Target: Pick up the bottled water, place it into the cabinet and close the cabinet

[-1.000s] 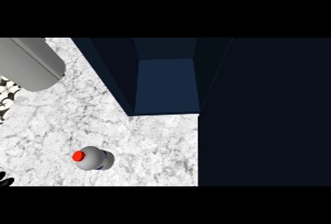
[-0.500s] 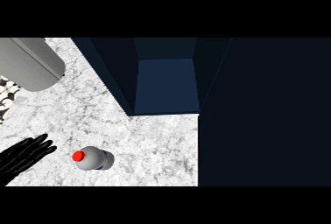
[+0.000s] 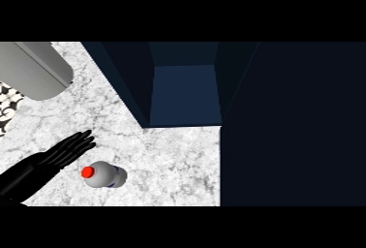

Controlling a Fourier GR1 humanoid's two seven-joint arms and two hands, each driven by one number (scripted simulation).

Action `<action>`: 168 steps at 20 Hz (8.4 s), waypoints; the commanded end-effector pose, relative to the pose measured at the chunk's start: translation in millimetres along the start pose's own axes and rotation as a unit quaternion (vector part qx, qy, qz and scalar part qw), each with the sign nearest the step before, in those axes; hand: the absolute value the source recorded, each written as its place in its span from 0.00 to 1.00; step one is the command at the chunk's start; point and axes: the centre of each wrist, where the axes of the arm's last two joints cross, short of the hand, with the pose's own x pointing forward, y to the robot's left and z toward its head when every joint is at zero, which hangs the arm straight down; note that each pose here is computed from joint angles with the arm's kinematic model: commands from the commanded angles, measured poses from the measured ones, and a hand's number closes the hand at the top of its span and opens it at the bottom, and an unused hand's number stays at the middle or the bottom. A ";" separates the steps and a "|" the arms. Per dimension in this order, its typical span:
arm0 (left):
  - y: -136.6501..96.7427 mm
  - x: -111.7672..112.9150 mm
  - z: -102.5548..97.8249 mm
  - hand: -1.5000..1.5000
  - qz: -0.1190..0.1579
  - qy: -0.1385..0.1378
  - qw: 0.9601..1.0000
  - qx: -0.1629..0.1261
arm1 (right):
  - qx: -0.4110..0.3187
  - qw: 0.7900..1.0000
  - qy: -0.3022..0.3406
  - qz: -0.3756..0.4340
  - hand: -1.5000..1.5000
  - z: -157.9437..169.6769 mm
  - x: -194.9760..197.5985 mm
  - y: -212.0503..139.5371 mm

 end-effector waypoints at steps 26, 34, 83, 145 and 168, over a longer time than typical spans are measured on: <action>-1.5 -143.3 -20.8 0.00 0.093 0.056 0.994 0.012 | 0.028 0.998 -0.044 -0.041 0.00 33.0 37.3 4.3; -14.2 -160.8 -36.3 1.00 0.134 0.032 0.990 -0.008 | 0.025 0.998 -0.042 -0.036 0.00 30.3 36.6 -3.2; -97.0 -29.6 -203.0 1.00 0.053 -0.113 0.925 0.358 | 0.021 0.999 -0.040 -0.024 0.00 50.0 49.8 1.4; -33.7 19.5 -338.2 0.00 -0.091 -0.117 0.900 0.411 | 0.033 0.997 -0.063 -0.036 0.00 26.1 36.3 -31.3; -151.3 -40.5 -259.4 0.00 0.038 -0.151 0.929 0.335 | 0.015 0.999 -0.035 -0.024 0.00 31.8 46.6 -19.8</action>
